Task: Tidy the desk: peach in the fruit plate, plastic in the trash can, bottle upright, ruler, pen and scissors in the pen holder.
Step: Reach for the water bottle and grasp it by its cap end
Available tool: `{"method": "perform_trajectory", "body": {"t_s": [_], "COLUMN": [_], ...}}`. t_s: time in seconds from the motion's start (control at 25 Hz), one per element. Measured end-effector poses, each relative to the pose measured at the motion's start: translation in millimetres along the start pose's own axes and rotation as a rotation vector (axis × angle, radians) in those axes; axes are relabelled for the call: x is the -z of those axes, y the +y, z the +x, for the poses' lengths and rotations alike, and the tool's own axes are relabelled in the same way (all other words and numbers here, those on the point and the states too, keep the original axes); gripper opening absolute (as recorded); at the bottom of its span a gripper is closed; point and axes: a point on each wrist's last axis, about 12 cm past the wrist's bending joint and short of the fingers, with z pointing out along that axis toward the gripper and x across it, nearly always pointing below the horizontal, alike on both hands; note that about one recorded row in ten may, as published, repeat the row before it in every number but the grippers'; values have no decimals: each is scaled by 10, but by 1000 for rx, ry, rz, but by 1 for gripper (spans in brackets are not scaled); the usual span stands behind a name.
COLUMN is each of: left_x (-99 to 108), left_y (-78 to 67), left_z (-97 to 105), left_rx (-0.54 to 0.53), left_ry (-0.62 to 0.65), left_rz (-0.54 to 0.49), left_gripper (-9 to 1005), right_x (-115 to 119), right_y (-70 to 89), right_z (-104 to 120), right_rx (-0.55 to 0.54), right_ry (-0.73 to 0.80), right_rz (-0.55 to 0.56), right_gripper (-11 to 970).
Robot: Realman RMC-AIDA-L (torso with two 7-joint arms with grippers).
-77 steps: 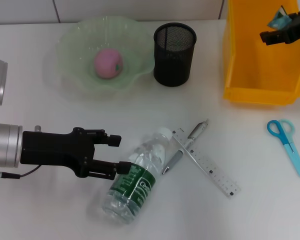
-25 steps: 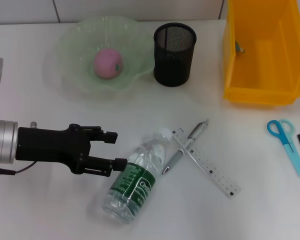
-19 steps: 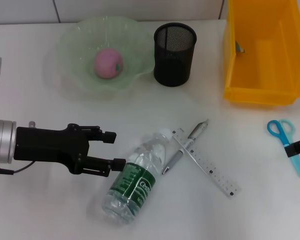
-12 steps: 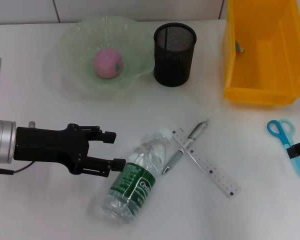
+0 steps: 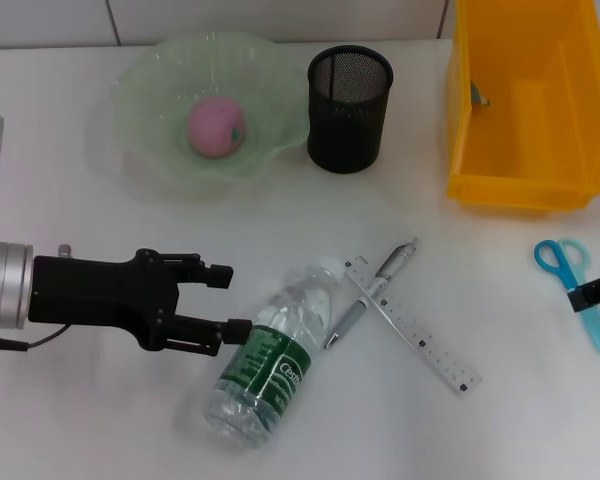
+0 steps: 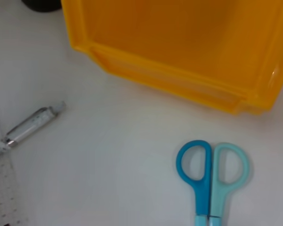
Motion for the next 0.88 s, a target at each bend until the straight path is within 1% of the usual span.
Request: {"method": "perform_trajectory", "body": {"t_s": [0.52,0.88], "left_x": [-7,-5], "left_y": [-7,-9], "left_z": [5,13], "left_rx": [5,14], "left_ry": [-1,-2], "left_rz": [3,2], "left_gripper": [728,725], "right_x": [22,3], "right_y": [32,85], "right_z": [-63,-106], "right_rx": [30,61], "right_ry": [-10,3], "right_rz": [6,8], "right_gripper": [816,817]}}
